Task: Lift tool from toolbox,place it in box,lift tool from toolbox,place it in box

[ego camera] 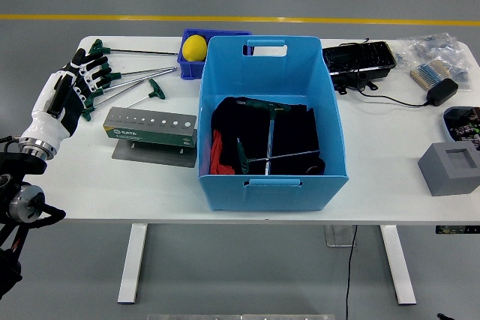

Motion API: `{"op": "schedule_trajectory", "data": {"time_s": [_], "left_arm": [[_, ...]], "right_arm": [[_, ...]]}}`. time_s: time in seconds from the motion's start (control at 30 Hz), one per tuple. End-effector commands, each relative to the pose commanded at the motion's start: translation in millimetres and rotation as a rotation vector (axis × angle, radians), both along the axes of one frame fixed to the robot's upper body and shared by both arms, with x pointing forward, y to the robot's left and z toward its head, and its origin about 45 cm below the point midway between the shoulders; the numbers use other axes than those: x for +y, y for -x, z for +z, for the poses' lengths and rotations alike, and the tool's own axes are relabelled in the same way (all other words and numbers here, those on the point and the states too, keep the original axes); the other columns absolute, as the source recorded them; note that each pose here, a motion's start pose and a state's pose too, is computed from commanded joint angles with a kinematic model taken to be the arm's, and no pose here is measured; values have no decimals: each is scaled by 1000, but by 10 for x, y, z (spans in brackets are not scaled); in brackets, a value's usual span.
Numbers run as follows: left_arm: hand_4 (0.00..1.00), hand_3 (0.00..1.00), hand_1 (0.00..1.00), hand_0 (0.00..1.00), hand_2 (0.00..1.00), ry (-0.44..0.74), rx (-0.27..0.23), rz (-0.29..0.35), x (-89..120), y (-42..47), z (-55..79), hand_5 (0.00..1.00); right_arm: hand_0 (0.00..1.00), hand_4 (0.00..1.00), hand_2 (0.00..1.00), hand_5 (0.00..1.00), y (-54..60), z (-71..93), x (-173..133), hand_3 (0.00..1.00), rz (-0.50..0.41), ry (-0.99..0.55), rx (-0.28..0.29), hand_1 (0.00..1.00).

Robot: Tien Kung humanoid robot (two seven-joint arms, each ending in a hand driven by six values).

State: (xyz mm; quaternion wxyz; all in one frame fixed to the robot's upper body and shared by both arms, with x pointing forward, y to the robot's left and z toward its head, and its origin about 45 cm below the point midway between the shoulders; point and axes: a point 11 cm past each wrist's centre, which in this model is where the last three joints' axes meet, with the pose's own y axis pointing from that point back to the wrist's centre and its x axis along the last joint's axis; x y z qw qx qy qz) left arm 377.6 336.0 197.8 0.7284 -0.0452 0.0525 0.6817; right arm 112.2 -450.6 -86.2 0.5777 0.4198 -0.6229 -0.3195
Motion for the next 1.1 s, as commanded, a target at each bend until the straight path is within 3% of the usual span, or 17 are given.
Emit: {"op": "schedule_trajectory", "data": {"time_s": [0.4, 1.1], "left_arm": [[941, 720, 779, 768, 805, -4, 28, 34, 106, 154, -133, 799], [941, 720, 777, 769, 804, 6, 4, 56, 128, 275, -98, 799]], "right_arm": [[618, 775, 675, 652, 31, -10, 4, 542, -1, 2, 5, 604], [618, 774, 674, 653, 13, -1, -6, 543, 0, 1, -2, 603]]}}
